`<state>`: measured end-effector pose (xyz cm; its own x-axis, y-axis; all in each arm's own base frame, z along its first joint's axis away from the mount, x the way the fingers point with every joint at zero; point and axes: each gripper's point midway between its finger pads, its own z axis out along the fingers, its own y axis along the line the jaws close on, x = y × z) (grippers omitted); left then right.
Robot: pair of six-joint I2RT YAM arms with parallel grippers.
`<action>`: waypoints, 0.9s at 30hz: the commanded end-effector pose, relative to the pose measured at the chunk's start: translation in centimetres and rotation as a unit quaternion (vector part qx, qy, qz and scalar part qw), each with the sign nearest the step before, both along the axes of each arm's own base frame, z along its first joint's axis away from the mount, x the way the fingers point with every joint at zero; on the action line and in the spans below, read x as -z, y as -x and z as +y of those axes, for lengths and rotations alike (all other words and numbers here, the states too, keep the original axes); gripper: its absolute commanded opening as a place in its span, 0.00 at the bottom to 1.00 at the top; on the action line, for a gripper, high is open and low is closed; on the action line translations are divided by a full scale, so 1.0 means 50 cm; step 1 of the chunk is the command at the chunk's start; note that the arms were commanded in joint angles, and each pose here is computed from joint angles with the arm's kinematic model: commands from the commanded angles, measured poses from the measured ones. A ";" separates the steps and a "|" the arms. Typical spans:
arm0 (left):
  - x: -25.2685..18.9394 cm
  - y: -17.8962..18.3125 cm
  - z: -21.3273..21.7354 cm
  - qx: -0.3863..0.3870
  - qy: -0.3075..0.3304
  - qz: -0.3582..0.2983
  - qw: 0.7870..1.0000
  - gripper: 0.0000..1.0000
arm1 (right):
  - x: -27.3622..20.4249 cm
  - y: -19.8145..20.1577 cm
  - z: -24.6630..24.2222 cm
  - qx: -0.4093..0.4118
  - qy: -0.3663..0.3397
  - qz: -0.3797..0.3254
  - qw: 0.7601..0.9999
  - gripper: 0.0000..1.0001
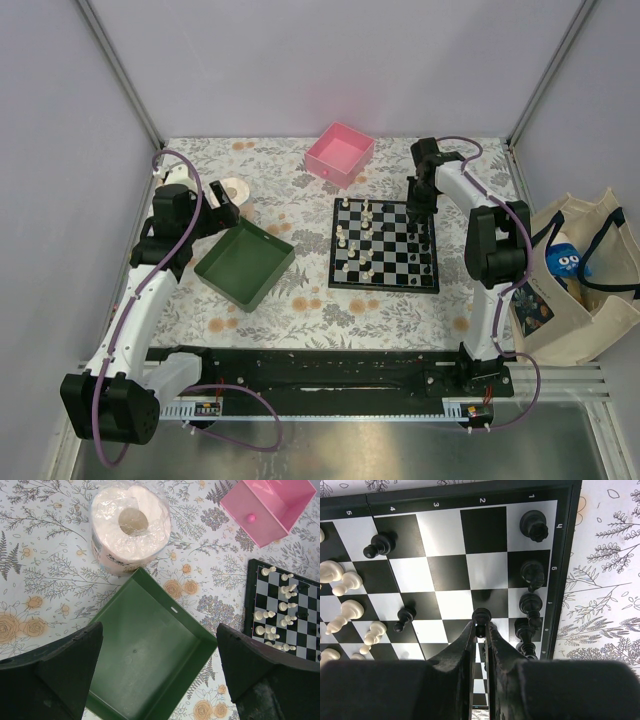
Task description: Set up the chess pieces on the board
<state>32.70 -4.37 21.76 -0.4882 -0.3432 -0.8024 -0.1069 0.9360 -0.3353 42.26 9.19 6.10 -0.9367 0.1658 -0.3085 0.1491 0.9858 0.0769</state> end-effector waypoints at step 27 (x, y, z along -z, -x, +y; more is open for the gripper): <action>-0.026 -0.007 0.004 -0.002 -0.002 -0.027 1.000 0.99 | 0.006 -0.027 -0.016 0.004 0.014 -0.007 1.000 0.23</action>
<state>32.70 -4.37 21.76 -0.4882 -0.3432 -0.8024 -0.1069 0.9360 -0.3353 42.30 8.77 4.84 -0.9435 0.1677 -0.2858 0.1572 0.9858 0.0594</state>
